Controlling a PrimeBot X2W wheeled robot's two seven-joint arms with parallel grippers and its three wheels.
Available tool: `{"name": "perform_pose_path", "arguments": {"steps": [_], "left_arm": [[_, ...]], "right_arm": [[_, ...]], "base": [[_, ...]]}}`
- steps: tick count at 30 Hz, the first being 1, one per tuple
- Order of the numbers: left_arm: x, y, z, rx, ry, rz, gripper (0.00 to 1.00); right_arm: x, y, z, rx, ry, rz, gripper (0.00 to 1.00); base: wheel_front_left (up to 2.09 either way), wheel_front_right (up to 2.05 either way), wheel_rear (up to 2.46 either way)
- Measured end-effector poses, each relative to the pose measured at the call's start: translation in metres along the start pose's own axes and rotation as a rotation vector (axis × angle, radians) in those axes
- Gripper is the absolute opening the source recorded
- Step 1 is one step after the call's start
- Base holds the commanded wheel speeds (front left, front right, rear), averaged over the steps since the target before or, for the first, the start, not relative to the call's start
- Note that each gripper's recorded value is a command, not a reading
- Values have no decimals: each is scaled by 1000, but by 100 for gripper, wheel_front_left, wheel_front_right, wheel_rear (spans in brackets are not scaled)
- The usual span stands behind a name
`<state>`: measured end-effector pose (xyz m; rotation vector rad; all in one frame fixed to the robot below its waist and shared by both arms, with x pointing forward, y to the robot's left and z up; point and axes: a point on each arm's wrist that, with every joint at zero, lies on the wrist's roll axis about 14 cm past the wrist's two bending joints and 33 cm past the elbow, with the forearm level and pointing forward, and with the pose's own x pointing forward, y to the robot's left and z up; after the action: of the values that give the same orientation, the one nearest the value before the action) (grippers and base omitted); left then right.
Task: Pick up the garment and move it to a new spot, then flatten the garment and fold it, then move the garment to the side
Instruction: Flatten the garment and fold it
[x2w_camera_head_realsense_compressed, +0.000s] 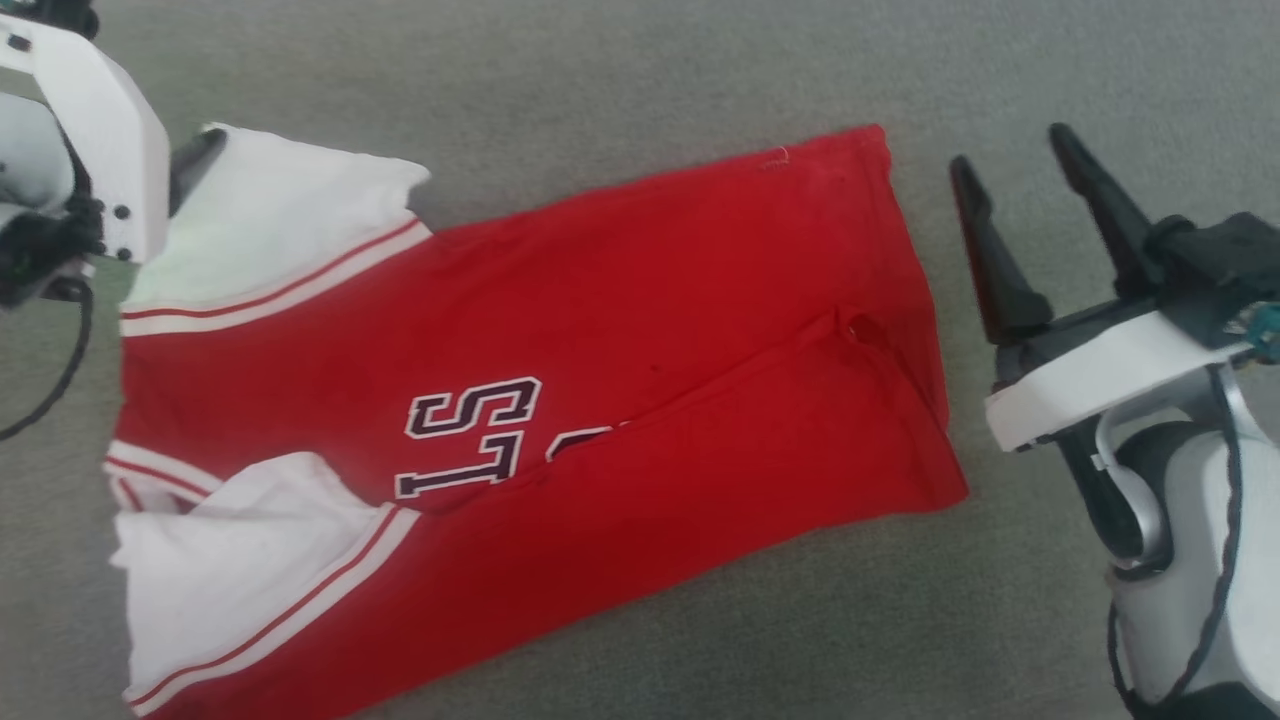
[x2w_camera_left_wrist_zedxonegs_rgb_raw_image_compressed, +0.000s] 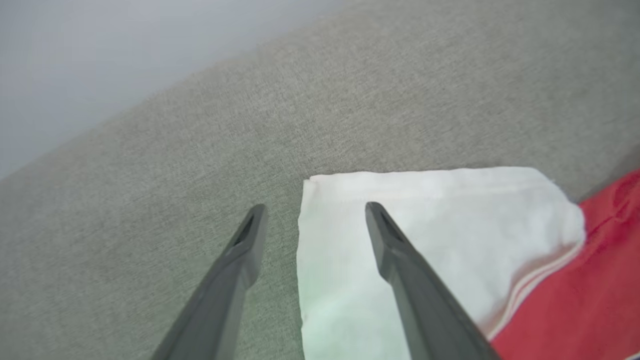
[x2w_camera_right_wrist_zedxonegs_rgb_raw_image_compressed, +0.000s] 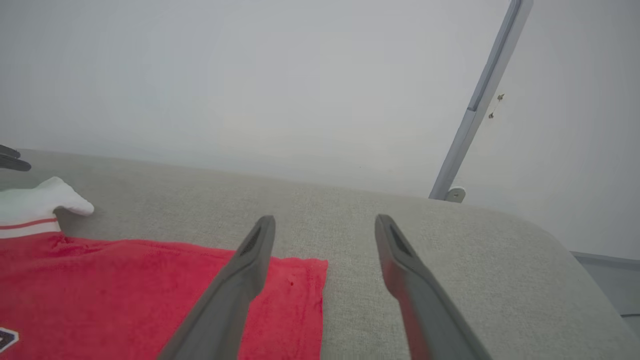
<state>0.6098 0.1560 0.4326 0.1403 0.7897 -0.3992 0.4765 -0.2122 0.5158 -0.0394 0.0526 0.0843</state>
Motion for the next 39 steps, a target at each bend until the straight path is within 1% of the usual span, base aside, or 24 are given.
{"name": "perform_pose_path", "arguments": {"steps": [5,8,9,10,11,19,22,24,29,34,39], "left_arm": [[29,2,-30,-59,162,3,100],[39,4,-33,-84,199,8,100],[42,5,-35,-97,212,7,96],[44,5,-36,-121,220,3,63],[47,3,-38,-129,232,-4,0],[53,0,-42,-144,263,-25,0],[53,0,-42,-145,259,-26,0],[53,0,-42,-147,256,-27,0],[53,3,-41,-151,249,-23,0],[54,4,-40,-152,240,-23,0],[55,6,-41,-158,227,-20,0]], "right_arm": [[0,-3,-24,7,89,-5,100],[0,-2,-36,12,148,9,100],[0,-2,-40,18,164,13,100],[0,-2,-43,24,180,15,100],[1,0,-46,26,194,22,100],[20,10,-56,35,297,82,100],[35,14,-57,52,340,114,100],[43,15,-66,21,401,135,100],[58,18,-91,6,582,170,100],[59,20,-121,2,789,189,100],[64,24,-131,7,895,204,100]], "base": [[0,0,0],[0,0,0],[0,0,0],[0,0,0],[0,0,0],[0,0,0],[0,0,0],[0,0,0],[0,0,0],[0,0,0],[0,0,0]]}}
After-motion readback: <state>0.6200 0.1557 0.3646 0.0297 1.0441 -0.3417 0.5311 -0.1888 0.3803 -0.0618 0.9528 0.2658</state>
